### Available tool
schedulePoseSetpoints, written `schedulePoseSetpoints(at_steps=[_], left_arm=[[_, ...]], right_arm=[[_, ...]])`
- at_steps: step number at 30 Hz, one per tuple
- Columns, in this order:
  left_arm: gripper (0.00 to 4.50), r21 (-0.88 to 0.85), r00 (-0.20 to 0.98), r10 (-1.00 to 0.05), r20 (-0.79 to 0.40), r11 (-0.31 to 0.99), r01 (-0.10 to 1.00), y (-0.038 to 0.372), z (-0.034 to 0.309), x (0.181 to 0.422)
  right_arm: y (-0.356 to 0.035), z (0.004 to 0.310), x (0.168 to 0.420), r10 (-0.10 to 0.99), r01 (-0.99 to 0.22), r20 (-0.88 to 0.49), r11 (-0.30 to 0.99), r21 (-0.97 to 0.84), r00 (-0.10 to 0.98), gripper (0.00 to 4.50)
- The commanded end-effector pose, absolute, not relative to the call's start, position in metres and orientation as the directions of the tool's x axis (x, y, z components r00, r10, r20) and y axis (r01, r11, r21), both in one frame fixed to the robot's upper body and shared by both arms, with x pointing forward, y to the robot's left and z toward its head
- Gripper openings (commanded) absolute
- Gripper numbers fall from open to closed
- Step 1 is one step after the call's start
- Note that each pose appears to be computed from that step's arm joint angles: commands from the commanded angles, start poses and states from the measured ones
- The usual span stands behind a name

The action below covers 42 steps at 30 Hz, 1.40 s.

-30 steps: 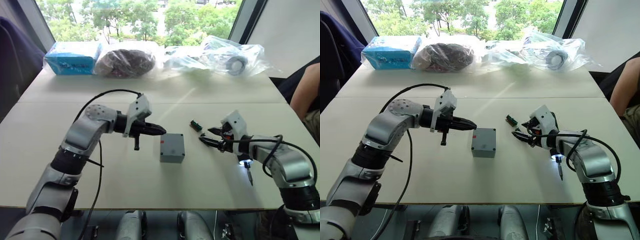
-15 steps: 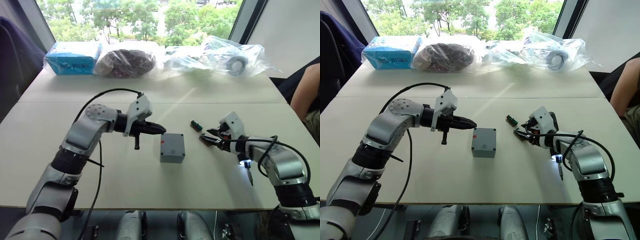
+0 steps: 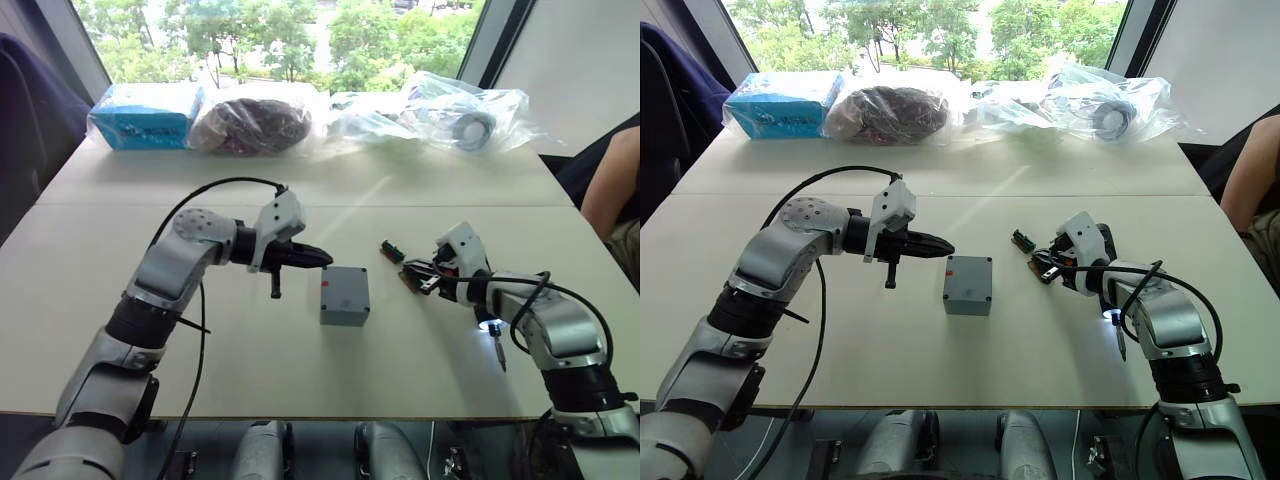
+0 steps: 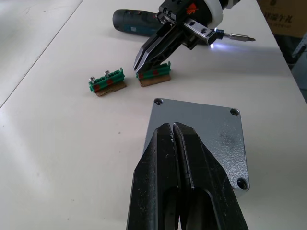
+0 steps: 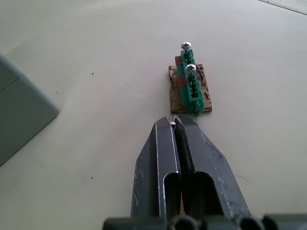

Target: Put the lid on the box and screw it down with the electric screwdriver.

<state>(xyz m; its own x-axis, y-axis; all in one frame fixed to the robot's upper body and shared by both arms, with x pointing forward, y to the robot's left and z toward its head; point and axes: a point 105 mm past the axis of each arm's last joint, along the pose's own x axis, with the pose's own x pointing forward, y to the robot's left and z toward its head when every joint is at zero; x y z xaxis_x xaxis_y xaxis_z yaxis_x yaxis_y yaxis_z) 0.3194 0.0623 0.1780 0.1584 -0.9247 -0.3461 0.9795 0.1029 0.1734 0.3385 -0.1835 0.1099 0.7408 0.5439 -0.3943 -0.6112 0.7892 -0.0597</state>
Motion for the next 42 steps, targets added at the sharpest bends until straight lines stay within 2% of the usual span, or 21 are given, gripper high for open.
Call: schedulePoseSetpoints(at_steps=[1,12,15,19,25,42], left_arm=[[0.00,0.205,0.162,-0.929,-0.333,0.097,0.974,0.061,0.184,0.320],[0.00,0.188,0.175,-0.927,-0.332,0.117,0.975,0.065,0.181,0.322],[0.00,0.181,0.180,-0.925,-0.335,0.124,0.976,0.069,0.180,0.322],[0.00,0.165,0.184,-0.916,-0.358,0.131,0.978,0.080,0.177,0.319],[0.00,0.168,0.246,-0.901,-0.356,0.197,0.966,0.088,0.174,0.325],[0.00,0.153,0.228,-0.911,-0.343,0.185,0.971,0.083,0.178,0.316]], right_arm=[[-0.185,0.125,0.339,0.550,-0.611,-0.343,0.785,-0.097,0.761,0.03],[-0.189,0.162,0.339,0.572,-0.617,-0.252,0.770,-0.163,0.780,0.03],[-0.179,0.180,0.334,0.621,-0.656,-0.218,0.736,-0.167,0.753,0.03],[-0.144,0.191,0.320,0.729,-0.753,-0.190,0.645,-0.129,0.658,0.03],[-0.114,0.177,0.308,0.782,-0.810,-0.217,0.578,-0.098,0.584,0.03],[-0.109,0.157,0.306,0.788,-0.827,-0.266,0.559,-0.070,0.555,0.03]])
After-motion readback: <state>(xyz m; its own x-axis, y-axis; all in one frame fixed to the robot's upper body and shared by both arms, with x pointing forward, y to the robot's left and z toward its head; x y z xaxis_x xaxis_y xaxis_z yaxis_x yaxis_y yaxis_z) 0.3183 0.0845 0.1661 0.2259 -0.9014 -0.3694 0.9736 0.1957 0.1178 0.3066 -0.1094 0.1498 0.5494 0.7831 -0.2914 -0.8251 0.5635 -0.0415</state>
